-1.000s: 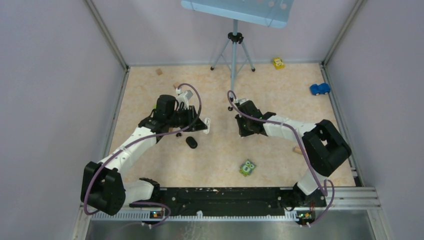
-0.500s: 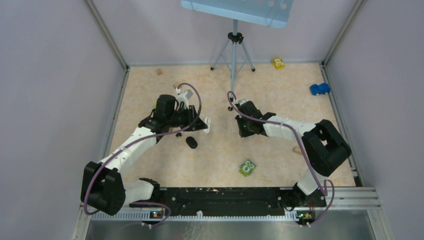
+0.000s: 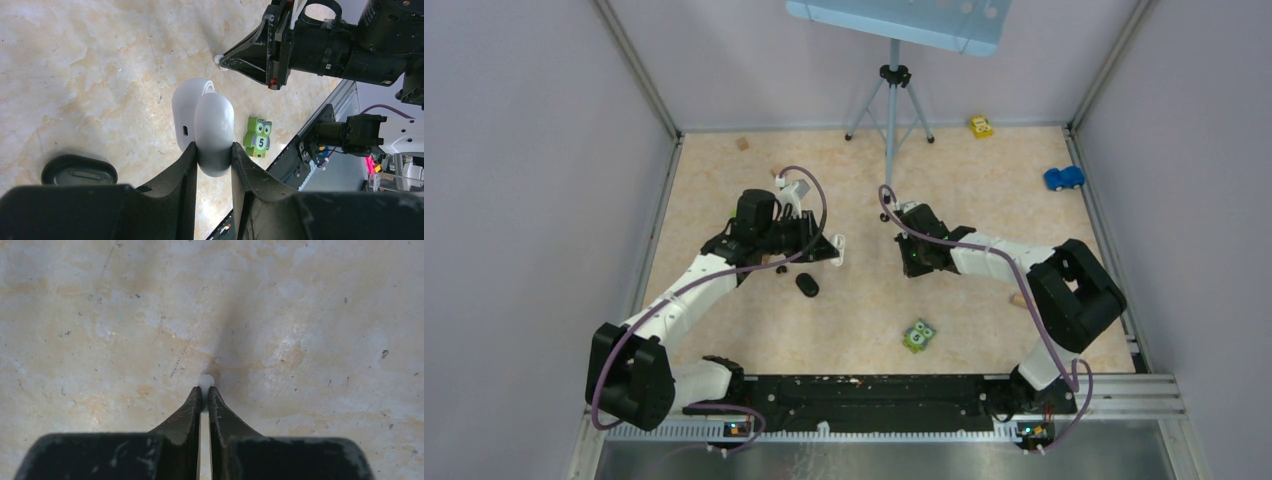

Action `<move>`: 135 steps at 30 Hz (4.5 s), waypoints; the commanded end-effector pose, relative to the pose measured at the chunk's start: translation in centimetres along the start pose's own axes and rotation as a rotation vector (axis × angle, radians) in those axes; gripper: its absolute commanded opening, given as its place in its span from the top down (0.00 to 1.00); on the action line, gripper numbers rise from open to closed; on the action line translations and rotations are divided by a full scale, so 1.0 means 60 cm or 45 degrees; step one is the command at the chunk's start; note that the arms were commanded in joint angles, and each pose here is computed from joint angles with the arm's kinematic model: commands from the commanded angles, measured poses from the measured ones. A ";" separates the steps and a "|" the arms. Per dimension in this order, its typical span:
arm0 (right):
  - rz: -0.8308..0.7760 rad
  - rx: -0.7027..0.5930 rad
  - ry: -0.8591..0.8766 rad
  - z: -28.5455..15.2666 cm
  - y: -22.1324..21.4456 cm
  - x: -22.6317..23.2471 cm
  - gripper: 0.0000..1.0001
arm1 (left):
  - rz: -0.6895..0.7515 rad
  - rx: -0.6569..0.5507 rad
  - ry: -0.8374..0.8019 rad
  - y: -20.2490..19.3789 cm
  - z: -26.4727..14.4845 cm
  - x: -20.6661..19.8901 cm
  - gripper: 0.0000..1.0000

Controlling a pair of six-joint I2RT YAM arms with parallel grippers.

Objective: Insert the wireless bluetooth earbuds into the charging case
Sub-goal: Place the left earbud at the center of the board, then insert the left earbud into the left side groove of the charging case.

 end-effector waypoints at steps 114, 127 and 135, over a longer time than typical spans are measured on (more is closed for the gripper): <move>-2.046 -1.068 0.548 -0.251 -0.023 0.284 1.00 | -0.331 0.717 -0.730 -0.089 -0.020 -0.106 1.00; -2.025 -0.959 0.639 -0.244 -0.055 0.274 1.00 | -0.326 0.718 -0.716 -0.091 -0.020 -0.105 1.00; -2.034 -0.936 0.658 -0.245 -0.060 0.274 1.00 | -0.327 0.720 -0.712 -0.091 -0.019 -0.104 1.00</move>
Point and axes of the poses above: each gripper's point midway between its finger pads, its own z axis out along the fingers, its own x axis along the line the jaws close on, y = z × x, the point moved 1 cm from there along -z, back along the fingers, and after that the axes turned 4 degrees about z, right-handed, at the moved point
